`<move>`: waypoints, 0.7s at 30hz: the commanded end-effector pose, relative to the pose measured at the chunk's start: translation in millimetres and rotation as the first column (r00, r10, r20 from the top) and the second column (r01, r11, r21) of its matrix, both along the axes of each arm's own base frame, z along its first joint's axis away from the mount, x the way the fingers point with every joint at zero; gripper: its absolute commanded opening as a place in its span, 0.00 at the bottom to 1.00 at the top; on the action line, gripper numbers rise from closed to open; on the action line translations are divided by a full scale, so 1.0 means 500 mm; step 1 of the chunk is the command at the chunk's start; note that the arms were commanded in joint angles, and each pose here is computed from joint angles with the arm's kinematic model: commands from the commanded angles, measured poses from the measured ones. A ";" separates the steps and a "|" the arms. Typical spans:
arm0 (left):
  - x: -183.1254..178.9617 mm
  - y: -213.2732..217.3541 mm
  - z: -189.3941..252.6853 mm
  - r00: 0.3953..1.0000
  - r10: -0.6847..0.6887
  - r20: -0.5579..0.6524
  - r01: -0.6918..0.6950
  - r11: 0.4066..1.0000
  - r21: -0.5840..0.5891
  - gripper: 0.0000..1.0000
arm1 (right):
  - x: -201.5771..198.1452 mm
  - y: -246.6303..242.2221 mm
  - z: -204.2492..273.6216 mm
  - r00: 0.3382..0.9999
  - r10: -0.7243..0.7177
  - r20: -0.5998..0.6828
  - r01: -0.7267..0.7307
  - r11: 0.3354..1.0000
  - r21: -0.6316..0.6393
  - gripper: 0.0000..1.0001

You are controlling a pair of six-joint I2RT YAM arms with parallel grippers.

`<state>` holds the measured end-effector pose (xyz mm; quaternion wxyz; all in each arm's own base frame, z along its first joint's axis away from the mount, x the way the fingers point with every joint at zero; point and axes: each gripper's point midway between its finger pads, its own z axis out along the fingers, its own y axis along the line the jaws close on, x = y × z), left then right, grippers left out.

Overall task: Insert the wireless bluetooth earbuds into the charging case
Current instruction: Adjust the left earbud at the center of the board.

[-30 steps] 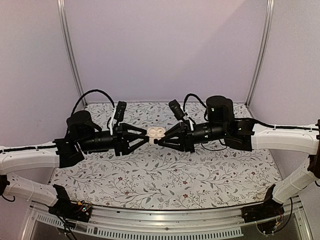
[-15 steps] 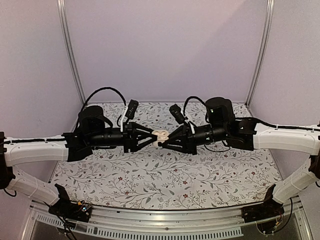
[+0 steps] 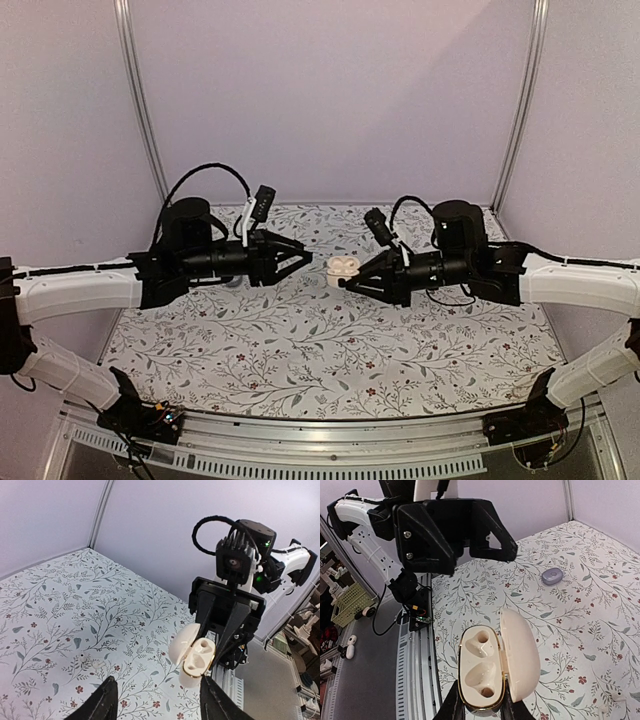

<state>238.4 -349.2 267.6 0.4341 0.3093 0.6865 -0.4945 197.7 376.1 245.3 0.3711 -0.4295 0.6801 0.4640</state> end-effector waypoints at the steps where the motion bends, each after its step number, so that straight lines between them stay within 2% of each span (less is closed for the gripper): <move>1: 0.041 0.022 0.013 0.996 0.064 0.055 -0.066 0.997 0.038 0.55 | 0.054 -0.061 0.019 0.992 -0.124 -0.010 0.125 0.991 0.047 0.00; 5: 0.088 0.013 -0.068 0.993 0.113 0.029 -0.117 0.975 0.188 0.54 | 0.099 -0.130 0.019 0.971 -0.236 -0.028 0.238 0.970 0.059 0.00; 9: 0.138 -0.031 -0.174 0.992 0.118 -0.048 -0.098 0.948 0.303 0.52 | 0.126 -0.191 0.021 0.946 -0.320 -0.042 0.322 0.944 0.072 0.00; 21: 0.254 -0.213 -0.356 0.989 0.045 -0.140 0.026 0.884 0.467 0.42 | 0.128 -0.252 0.021 0.925 -0.375 -0.060 0.379 0.921 0.090 0.00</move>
